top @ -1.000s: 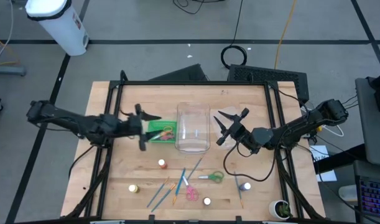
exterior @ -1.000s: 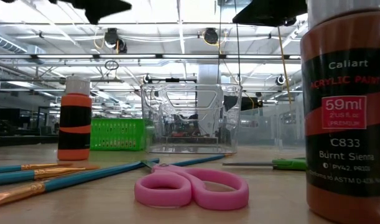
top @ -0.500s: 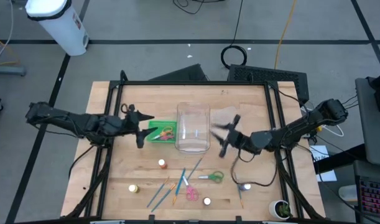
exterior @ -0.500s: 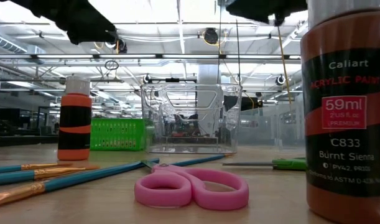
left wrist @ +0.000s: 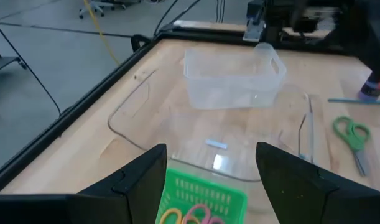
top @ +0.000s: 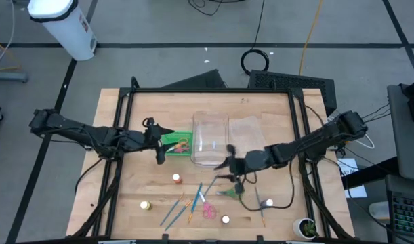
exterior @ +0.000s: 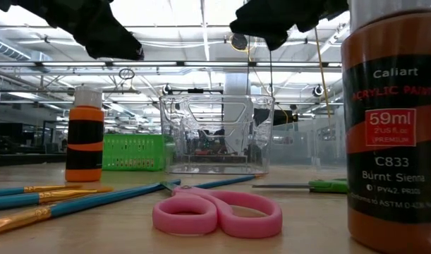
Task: Pick & Place Paint Supplies
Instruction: Put the green scissors into the green bin
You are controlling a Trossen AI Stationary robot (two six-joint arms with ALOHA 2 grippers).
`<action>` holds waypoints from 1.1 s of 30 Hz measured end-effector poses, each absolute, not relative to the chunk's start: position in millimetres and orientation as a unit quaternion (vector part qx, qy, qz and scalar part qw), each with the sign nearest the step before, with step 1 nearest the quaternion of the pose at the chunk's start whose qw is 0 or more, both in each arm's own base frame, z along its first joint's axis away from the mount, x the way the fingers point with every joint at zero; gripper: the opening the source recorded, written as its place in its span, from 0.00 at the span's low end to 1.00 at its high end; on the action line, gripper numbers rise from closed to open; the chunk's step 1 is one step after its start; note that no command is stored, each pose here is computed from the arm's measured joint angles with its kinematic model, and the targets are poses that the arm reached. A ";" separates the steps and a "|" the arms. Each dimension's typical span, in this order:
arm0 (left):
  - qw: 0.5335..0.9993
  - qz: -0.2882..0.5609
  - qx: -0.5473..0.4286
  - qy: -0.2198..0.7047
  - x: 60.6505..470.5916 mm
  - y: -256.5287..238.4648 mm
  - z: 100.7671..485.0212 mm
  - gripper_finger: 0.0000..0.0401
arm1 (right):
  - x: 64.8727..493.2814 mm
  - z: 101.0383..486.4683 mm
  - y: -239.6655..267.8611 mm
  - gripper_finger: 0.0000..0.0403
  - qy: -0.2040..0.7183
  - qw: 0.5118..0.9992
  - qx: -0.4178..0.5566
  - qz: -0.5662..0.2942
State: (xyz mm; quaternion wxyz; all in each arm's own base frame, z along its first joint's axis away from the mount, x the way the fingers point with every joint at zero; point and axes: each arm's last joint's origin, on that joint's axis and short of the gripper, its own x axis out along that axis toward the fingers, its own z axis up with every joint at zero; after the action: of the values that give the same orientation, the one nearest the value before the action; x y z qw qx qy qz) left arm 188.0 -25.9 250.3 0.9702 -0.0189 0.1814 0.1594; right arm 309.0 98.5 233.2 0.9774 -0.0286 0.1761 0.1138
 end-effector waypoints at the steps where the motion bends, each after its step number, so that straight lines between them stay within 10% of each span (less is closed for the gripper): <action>1: 0.970 0.160 -0.018 0.182 189.0 -26.0 249.6 0.64 | 311.9 231.8 101.0 0.29 0.196 0.972 -0.029 0.127; 14: 0.968 0.161 -0.018 0.193 192.0 -26.5 245.8 0.64 | 270.9 186.7 132.8 0.29 0.426 0.897 0.020 0.115; 33: 0.968 0.163 -0.026 0.191 192.1 -26.5 245.9 0.64 | 253.2 146.5 124.4 0.29 0.423 0.904 0.025 0.056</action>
State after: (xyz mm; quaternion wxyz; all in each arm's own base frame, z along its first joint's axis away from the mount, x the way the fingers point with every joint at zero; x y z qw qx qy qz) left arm 192.1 -26.5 245.9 0.9677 -0.0265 0.1905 0.1628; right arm 253.2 124.4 146.5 0.9038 0.0250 0.4235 0.0558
